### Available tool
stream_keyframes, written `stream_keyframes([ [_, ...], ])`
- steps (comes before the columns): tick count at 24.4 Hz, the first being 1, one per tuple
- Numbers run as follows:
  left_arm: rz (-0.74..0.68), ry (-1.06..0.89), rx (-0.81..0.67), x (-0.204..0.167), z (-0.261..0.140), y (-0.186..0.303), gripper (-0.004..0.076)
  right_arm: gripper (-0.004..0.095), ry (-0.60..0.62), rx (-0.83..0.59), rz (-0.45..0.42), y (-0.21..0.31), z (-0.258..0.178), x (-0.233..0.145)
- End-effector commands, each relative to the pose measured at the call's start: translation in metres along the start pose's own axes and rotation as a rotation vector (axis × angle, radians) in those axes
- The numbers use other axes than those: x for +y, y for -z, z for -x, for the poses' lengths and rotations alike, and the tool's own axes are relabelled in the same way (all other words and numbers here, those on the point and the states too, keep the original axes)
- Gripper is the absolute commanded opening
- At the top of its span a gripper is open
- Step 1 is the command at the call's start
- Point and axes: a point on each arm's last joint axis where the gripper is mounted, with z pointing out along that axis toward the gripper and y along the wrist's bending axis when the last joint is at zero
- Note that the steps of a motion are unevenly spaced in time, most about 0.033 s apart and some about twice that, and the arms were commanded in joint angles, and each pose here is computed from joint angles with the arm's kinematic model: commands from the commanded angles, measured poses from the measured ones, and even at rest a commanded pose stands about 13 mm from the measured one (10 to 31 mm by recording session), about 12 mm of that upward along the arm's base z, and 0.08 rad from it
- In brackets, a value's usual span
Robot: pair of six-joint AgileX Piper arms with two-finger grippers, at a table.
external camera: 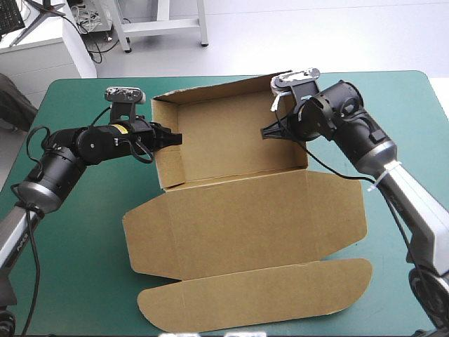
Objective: Fold the box
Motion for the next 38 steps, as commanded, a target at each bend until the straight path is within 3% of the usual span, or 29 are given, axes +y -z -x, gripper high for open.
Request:
stream_keyframes([
  [1,-0.040,-0.009,-0.042,-0.019,0.010,0.010,-0.0009,-0.0012,-0.039,-0.136,0.148,0.012,0.015,0.021],
  [6,0.072,0.023,0.011,-0.009,0.004,-0.008,-0.0009,-0.0012,-0.065,-0.097,0.144,-0.005,0.014,0.024],
  [15,0.146,0.034,0.151,0.005,-0.011,-0.046,-0.0009,-0.0013,-0.083,0.013,0.119,-0.050,0.009,0.024],
  [20,0.180,0.059,0.268,0.016,-0.026,-0.081,-0.0010,-0.0015,-0.139,0.190,0.121,-0.101,-0.002,0.001],
  [26,0.205,0.072,0.336,0.028,-0.041,-0.119,-0.0009,-0.0015,-0.140,0.256,0.116,-0.146,-0.010,-0.020],
  [38,0.230,0.024,0.407,0.036,-0.053,-0.135,0.0009,-0.0014,-0.099,0.226,0.143,-0.154,-0.002,-0.017],
])
